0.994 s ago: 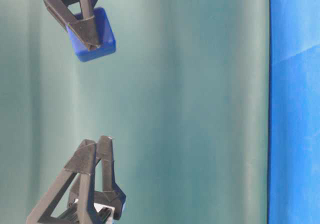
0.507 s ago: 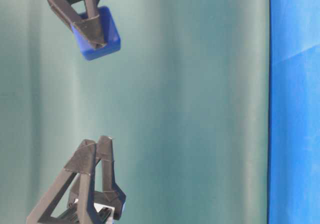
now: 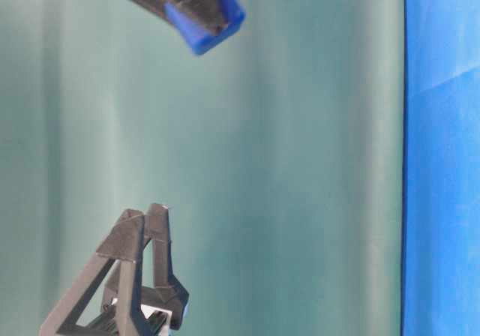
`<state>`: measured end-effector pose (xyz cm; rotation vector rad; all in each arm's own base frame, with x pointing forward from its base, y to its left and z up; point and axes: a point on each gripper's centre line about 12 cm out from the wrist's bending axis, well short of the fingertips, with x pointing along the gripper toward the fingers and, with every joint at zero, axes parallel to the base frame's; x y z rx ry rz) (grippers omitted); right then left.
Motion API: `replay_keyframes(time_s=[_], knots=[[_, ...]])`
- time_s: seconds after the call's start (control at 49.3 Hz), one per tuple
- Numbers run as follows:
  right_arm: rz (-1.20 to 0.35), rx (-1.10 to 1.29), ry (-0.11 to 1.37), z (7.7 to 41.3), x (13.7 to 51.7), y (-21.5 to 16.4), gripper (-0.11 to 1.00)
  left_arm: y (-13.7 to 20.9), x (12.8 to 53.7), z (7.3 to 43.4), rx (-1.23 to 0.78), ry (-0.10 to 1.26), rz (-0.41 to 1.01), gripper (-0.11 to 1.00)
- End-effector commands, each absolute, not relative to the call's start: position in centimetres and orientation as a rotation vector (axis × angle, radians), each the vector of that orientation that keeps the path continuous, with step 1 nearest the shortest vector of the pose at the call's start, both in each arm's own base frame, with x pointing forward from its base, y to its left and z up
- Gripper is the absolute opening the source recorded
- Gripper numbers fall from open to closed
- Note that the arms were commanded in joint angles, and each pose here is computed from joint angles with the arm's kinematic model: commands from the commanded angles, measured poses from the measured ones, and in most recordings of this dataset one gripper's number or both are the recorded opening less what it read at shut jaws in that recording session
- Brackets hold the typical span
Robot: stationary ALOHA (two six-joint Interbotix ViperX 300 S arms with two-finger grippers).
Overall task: Handover the blue block to the right arm after grasping it with the left arm, then place it in the designated position.
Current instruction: 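Rotate and lower the held cube toward the table center with the right gripper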
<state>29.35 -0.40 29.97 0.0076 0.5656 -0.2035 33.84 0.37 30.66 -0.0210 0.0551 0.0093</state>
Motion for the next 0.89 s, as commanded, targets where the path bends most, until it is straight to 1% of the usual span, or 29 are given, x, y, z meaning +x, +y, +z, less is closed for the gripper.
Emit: replay_keyframes(time_s=[0.0, 0.203, 0.872], knots=[[-0.211, 0.020, 0.566, 31.10, 29.14, -0.10, 0.42, 0.37, 33.70, 31.74, -0.019, 0.021, 0.009, 0.93], [-0.218, 0.029, 0.610, 30.63, 28.83, 0.24, 0.42, 0.37, 33.71, 31.80, -0.019, 0.020, 0.009, 0.93], [-0.214, 0.027, 0.606, 30.70, 28.83, 0.30, 0.42, 0.37, 33.68, 31.85, -0.021, 0.018, 0.009, 0.93]])
